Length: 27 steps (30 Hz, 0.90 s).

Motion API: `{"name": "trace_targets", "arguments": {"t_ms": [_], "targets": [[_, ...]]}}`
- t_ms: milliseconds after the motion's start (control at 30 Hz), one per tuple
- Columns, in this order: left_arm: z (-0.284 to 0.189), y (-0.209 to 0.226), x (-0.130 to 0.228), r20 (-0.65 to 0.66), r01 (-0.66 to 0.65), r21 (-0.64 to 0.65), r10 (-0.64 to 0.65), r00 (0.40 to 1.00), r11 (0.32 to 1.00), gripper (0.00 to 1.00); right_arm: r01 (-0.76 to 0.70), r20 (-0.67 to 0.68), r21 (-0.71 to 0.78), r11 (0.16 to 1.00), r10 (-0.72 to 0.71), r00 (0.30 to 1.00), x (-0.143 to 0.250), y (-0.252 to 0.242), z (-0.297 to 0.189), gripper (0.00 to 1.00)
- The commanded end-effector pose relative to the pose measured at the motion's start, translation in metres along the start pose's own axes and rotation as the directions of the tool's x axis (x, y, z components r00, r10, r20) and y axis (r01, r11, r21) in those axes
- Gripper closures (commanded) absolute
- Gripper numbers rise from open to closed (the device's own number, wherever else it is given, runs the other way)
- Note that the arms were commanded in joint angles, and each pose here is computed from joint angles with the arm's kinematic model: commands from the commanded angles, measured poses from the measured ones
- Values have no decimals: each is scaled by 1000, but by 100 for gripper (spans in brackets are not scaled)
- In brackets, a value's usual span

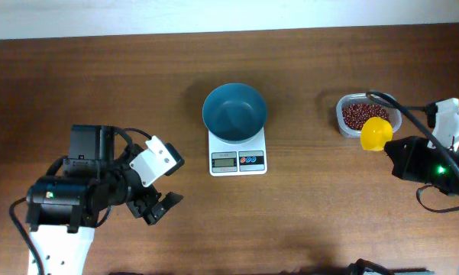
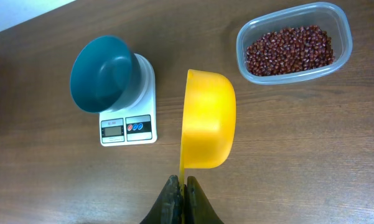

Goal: Scoop item into bowl and weigh 50g on scale

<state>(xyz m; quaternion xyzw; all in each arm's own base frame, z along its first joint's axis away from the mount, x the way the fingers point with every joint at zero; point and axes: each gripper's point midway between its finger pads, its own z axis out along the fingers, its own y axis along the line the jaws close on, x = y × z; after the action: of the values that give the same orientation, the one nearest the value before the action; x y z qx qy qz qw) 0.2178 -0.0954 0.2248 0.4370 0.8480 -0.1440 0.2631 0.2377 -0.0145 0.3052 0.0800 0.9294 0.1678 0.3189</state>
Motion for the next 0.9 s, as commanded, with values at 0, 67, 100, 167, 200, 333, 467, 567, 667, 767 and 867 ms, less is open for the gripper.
{"name": "trace_targets", "arguments": {"t_ms": [0,67,100,167,200,333,467,567,667,767,867], "targets": [[-3,0,-5,23,21,5,-21,1000,1000,1,-4,7,7,1000,4,1000,-2,0,-2,96],[-3,0,-5,23,21,5,-21,1000,1000,1,-4,7,7,1000,4,1000,-2,0,-2,96],[-3,0,-5,22,21,5,-21,1000,1000,1,-4,8,6,1000,4,1000,-2,0,-2,96],[-3,0,-5,22,21,5,-21,1000,1000,1,-4,8,6,1000,4,1000,-2,0,-2,96],[-3,0,-5,22,21,5,-21,1000,1000,1,-4,8,7,1000,4,1000,-2,0,-2,96],[-3,0,-5,22,21,5,-21,1000,1000,1,-1,14,7,1000,1,1000,-3,-1,-2,96],[-3,0,-5,22,21,5,-21,1000,1000,1,16,37,17,1000,-17,999,-10,-3,-2,96],[-3,0,-5,22,21,5,-21,1000,1000,1,11,26,68,998,-13,1000,-10,-13,1,96],[-3,0,-5,22,21,5,-21,1000,1000,1,1,1,96,995,-1,1000,-7,-21,5,96],[-3,0,-5,22,21,5,-21,1000,1000,1,-3,-5,95,996,4,1000,-8,-22,7,96],[-3,0,-5,22,21,5,-21,1000,1000,1,3,16,97,995,-4,1000,-16,-25,10,96]]}}
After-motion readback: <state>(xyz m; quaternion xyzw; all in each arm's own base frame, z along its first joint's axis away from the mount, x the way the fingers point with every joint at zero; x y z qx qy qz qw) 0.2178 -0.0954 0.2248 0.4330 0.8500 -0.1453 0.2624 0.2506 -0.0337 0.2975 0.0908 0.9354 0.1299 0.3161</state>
